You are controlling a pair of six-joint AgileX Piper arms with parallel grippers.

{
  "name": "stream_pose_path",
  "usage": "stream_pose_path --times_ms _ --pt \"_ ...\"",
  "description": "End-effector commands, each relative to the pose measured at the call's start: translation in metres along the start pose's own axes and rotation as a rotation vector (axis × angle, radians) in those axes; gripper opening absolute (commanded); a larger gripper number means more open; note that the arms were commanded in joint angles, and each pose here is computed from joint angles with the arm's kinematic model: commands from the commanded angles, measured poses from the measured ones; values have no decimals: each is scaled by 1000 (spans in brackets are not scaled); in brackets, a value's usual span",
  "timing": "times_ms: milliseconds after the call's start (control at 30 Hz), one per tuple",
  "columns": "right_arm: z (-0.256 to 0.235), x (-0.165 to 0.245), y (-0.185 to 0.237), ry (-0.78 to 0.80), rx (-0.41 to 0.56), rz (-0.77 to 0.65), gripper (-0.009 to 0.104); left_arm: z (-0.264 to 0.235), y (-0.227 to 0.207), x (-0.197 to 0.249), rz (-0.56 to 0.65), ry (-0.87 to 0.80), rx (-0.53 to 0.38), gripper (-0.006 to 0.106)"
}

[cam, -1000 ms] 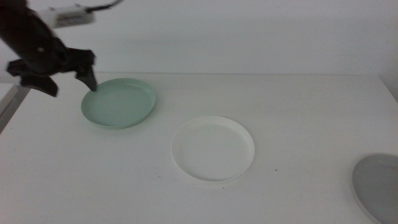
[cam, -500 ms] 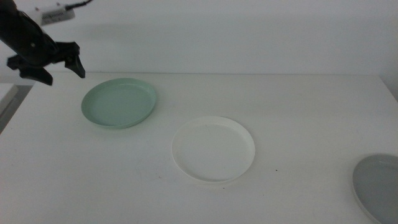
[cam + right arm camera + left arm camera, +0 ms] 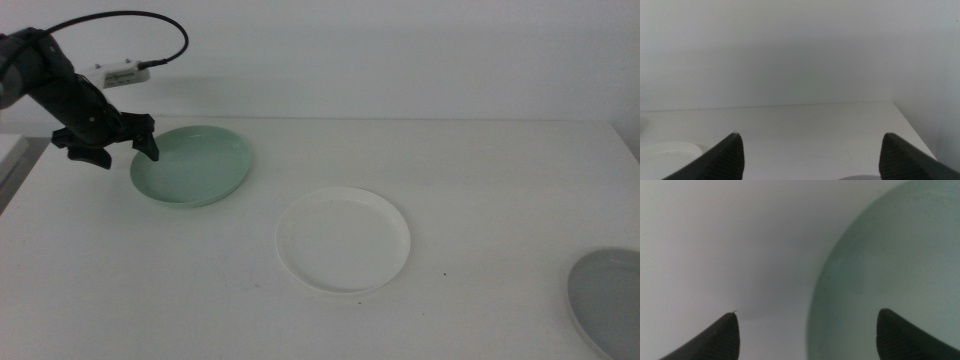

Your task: Stack the three bowls on top of each other.

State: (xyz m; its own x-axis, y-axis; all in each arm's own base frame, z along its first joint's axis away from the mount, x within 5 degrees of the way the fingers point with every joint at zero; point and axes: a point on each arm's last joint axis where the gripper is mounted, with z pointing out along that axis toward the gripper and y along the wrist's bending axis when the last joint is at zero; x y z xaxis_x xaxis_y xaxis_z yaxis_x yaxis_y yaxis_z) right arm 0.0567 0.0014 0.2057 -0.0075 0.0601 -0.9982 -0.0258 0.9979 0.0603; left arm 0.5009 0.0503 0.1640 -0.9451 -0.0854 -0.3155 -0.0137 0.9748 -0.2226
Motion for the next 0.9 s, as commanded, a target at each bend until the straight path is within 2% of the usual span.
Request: stream_pose_path --times_ms 0,167,233,333,533,633,867 --pt "0 0 0 -10 -4 -9 92 4 -6 -4 28 -28 -6 94" --pt "0 0 0 -10 -4 -9 92 19 -8 0 34 -2 -3 89" --pt "0 0 0 -10 -4 -9 92 22 -8 1 28 6 5 84" --pt "0 0 0 -10 -4 -9 92 27 -8 3 22 20 10 71" --pt "0 0 0 -10 -4 -9 92 22 -10 4 30 59 21 23" --pt "0 0 0 -10 -4 -9 92 3 -15 0 43 48 25 -2" --pt "0 0 0 -10 -4 -9 92 -74 -33 -8 94 -53 6 -2"
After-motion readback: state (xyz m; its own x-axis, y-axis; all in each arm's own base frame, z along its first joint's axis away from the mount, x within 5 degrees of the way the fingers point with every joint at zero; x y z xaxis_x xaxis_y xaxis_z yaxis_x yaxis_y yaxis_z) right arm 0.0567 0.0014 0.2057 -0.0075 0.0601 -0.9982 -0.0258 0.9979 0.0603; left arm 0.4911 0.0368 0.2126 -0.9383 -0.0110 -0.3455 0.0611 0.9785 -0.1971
